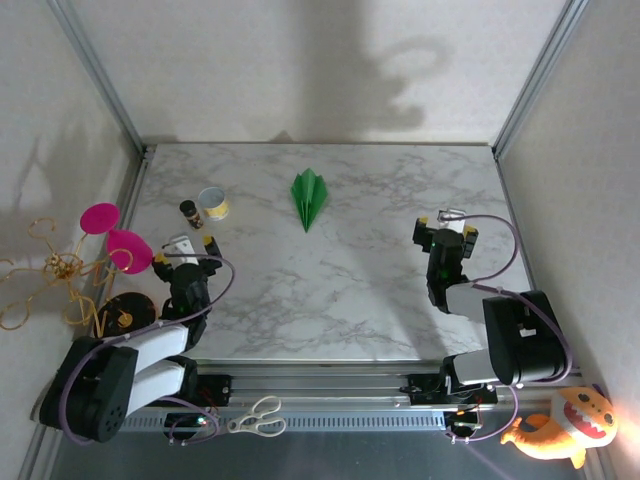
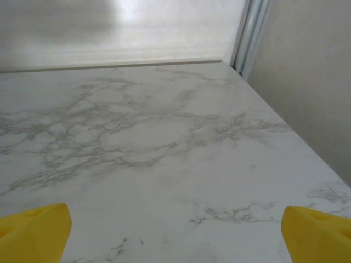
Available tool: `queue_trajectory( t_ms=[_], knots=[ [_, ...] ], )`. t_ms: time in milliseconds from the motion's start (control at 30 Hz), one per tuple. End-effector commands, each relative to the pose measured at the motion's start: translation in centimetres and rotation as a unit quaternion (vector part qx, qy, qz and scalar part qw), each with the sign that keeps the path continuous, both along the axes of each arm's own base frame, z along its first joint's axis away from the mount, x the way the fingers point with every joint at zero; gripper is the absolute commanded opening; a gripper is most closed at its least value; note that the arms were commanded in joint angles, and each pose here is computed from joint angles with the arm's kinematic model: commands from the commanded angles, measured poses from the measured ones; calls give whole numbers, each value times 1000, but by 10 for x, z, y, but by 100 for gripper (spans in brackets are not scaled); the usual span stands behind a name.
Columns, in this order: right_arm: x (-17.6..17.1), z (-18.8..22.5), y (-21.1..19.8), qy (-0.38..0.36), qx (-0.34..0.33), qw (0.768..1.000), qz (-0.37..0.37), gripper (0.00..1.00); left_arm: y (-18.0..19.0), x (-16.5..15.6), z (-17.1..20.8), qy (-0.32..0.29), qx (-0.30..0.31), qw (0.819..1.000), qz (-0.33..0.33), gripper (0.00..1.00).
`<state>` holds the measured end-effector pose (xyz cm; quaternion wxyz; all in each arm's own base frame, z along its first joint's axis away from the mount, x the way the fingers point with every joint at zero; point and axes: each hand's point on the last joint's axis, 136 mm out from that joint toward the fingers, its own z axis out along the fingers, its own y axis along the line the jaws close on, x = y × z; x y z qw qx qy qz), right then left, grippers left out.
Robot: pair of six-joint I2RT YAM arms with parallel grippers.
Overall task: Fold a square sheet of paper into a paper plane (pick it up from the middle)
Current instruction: Reset both arms
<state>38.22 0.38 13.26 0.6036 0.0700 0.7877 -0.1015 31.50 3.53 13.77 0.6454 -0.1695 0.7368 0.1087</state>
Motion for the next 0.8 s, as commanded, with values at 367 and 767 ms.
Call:
queue_trajectory(
  t_ms=[367, 767],
  knots=[
    [-19, 4, 1, -99, 21, 990, 93, 99, -31, 40, 6, -69, -30, 985, -153, 100],
    [-8, -8, -4, -75, 46, 991, 104, 99, -17, 58, -7, -33, -35, 994, -102, 99]
  ],
)
